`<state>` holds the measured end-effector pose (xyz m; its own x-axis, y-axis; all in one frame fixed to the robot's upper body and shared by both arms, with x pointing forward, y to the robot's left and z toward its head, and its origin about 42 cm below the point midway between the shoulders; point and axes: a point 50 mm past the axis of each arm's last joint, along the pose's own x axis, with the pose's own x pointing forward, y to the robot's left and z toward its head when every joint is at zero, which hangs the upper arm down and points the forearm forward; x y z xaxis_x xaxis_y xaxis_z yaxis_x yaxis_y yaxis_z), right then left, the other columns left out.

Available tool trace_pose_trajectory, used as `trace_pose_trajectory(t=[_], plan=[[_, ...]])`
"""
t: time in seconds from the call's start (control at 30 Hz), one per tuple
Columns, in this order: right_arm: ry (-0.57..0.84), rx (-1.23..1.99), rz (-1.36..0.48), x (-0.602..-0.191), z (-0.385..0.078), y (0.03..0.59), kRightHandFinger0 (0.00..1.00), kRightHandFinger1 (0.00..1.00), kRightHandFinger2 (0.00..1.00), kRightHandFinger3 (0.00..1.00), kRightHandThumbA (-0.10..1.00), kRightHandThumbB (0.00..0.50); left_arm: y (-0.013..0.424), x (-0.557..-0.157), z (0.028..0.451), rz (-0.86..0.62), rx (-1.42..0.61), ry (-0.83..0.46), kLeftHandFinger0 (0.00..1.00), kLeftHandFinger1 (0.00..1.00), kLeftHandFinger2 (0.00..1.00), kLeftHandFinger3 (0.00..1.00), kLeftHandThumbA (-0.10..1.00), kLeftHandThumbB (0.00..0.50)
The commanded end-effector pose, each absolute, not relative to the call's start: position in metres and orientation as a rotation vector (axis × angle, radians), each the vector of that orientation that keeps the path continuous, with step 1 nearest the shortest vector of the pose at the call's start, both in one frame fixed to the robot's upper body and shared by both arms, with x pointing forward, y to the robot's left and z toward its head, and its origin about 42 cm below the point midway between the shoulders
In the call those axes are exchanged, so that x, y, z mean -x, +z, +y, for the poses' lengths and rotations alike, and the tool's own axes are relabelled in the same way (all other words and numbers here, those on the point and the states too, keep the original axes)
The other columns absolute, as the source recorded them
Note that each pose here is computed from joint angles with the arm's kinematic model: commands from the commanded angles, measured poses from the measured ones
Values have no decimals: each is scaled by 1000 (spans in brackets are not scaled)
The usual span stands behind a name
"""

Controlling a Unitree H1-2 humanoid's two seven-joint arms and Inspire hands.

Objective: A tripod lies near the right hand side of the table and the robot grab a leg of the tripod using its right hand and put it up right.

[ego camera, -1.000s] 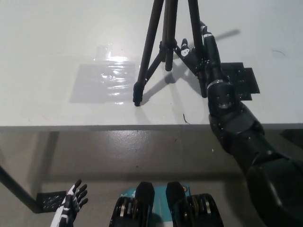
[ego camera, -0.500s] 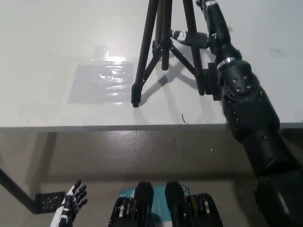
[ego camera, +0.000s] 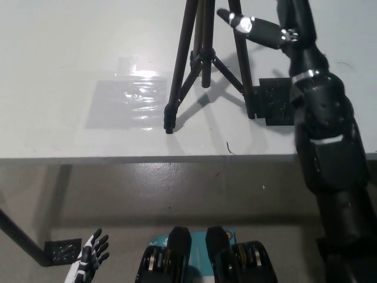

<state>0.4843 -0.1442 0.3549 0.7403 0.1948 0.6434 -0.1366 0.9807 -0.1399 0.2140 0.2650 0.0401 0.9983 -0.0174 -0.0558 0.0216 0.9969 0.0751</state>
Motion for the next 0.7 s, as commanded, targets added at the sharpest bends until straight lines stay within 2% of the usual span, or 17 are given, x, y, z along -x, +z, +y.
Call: trace_pose_trajectory(t=[0.0,0.03,0.07,0.17,0.2,0.27,0.3,0.33,0.37,0.4,0.43,0.5,0.57,0.67], plan=[[265,100,-1245,-323,-172,451,1000,1000,1000,1000,1000,500,48,-209,266,-8,-85,-38,1000,1000,1000,1000,1000,75],[242,88,-1254,-306,-174,444,1000,1000,1000,1000,1000,500,48,-208,266,-10,-85,-39,1000,1000,1000,1000,1000,80],[216,96,-1346,-283,-177,427,1000,1000,1000,1000,1000,496,50,-210,267,-12,-79,-39,1000,1000,1000,1000,1000,98],[176,130,-1437,-254,-183,402,1000,1000,1000,1000,1000,499,54,-221,264,-29,-75,-57,1000,1000,1000,1000,1000,102],[230,89,-1438,-240,-184,390,1000,1000,1000,1000,800,490,58,-231,263,-42,-72,-70,1000,1000,1000,1000,1000,120],[205,92,-1413,-217,-180,372,1000,1000,1000,1000,784,500,62,-233,262,-47,-74,-87,1000,1000,1000,1000,1000,136],[152,142,-1338,-195,-174,353,1000,1000,1000,1000,826,500,65,-233,261,-61,-67,-98,1000,1000,1000,1000,1000,128],[164,146,-1302,-186,-172,345,1000,1000,1000,1000,798,472,66,-233,261,-66,-69,-102,1000,1000,1000,1000,1000,144],[177,133,-1243,-177,-169,323,1000,1000,1000,1000,809,401,70,-235,260,-96,-88,-115,1000,1000,1000,1000,1000,145],[184,106,-1212,-181,-166,313,1000,1000,1000,1000,886,374,73,-239,260,-109,-89,-119,1000,1000,1000,1000,1000,152],[185,126,-1117,-188,-167,296,1000,1000,1000,1000,1000,432,76,-240,259,-113,-83,-120,1000,1000,1000,1000,1000,154],[140,159,-989,-202,-173,257,1000,1000,1000,1000,1000,369,78,-239,258,-119,-80,-124,1000,1000,1000,1000,1000,164],[125,135,-895,-211,-174,233,1000,1000,1000,1000,1000,346,82,-241,257,-129,-80,-131,1000,1000,1000,1000,1000,155],[74,65,-665,-216,-181,180,1000,1000,1000,1000,1000,399,83,-237,255,-134,-76,-127,1000,1000,1000,1000,1000,138]])
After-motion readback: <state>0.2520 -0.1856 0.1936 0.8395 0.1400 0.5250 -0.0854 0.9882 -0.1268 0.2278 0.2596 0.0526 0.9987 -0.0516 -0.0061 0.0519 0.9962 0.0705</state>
